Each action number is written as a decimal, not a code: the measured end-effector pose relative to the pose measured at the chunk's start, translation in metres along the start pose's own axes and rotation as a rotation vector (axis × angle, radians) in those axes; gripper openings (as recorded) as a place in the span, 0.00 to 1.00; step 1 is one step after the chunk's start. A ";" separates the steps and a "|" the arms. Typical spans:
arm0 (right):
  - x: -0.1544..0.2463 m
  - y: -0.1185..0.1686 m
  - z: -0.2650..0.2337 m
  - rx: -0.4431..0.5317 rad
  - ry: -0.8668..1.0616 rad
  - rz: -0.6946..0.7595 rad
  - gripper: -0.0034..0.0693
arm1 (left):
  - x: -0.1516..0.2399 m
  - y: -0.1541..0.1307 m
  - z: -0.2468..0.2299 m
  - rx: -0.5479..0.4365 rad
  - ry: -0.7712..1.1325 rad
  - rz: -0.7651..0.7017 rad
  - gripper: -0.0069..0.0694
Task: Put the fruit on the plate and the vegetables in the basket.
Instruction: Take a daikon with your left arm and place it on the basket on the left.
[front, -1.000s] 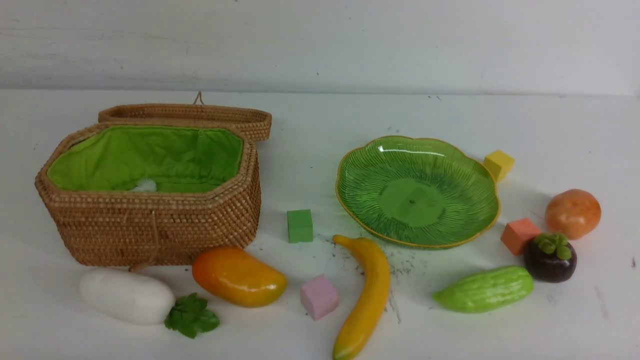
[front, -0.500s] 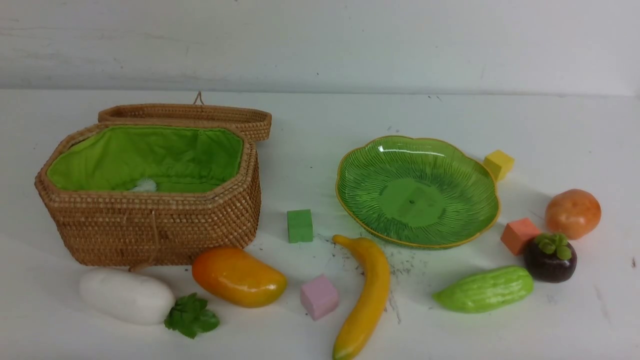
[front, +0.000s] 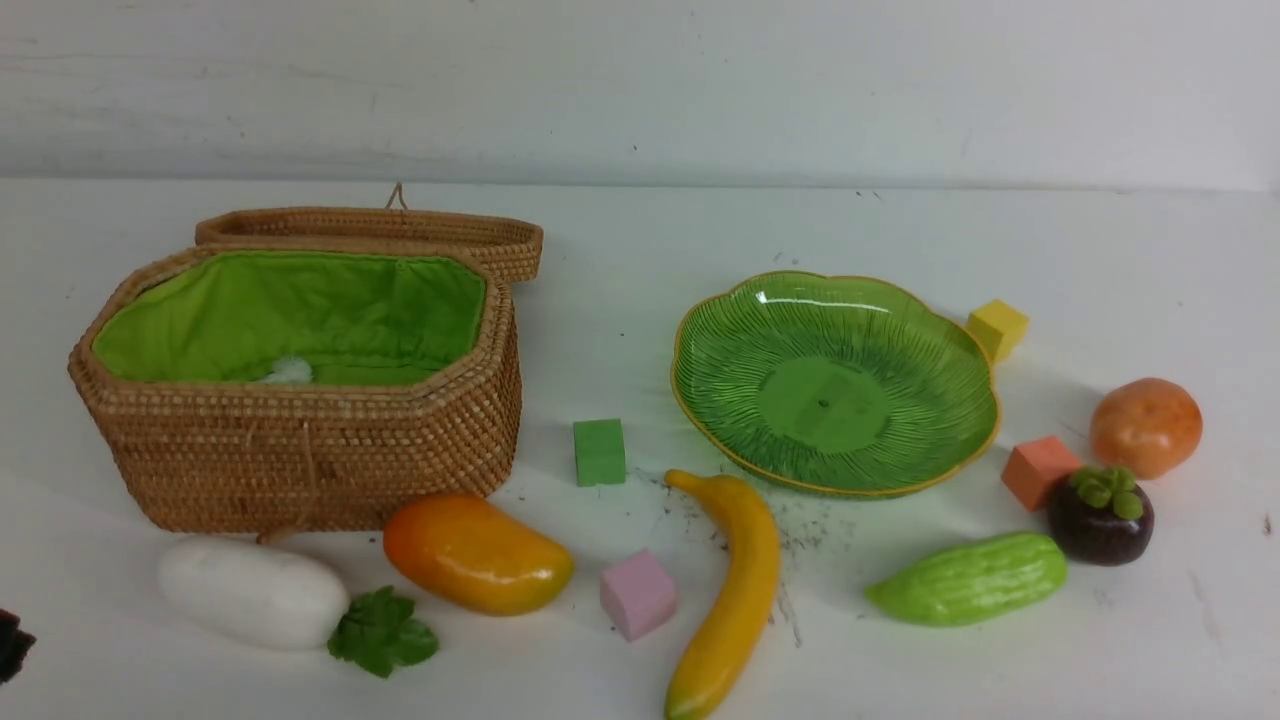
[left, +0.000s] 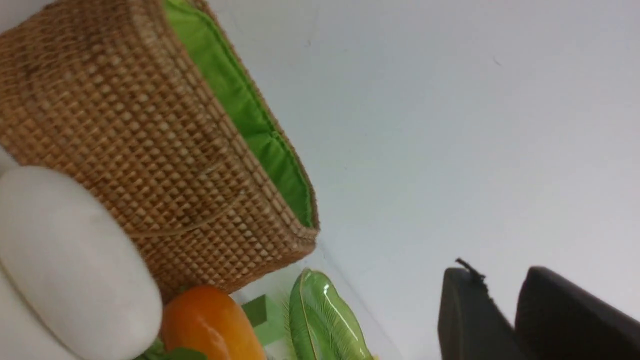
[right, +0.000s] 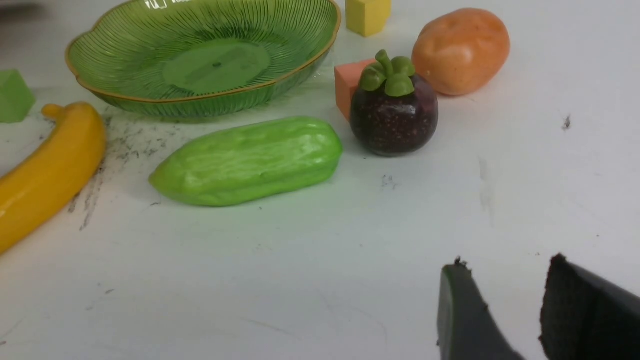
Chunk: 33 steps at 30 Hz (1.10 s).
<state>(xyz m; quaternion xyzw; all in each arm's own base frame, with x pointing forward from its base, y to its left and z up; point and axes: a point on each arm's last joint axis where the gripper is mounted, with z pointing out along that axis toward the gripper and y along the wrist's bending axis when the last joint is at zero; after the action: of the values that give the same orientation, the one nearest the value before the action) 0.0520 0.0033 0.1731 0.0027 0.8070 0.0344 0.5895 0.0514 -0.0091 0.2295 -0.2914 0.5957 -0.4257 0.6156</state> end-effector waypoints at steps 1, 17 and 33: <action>0.000 0.000 0.000 0.000 0.000 0.000 0.38 | -0.002 -0.007 -0.001 0.015 0.015 0.036 0.18; -0.026 0.002 -0.003 -0.120 -0.298 0.576 0.38 | -0.007 -0.094 0.036 -0.018 0.678 0.396 0.07; -0.147 0.041 -0.065 -0.429 0.195 0.143 0.17 | -0.010 -0.112 0.107 0.014 1.042 0.653 0.07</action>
<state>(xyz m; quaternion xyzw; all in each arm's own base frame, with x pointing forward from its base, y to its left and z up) 0.0335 0.0346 0.3346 -0.0689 0.8322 0.2465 0.4918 0.1376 -0.0690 0.3446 0.1563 0.8740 -0.3055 0.3441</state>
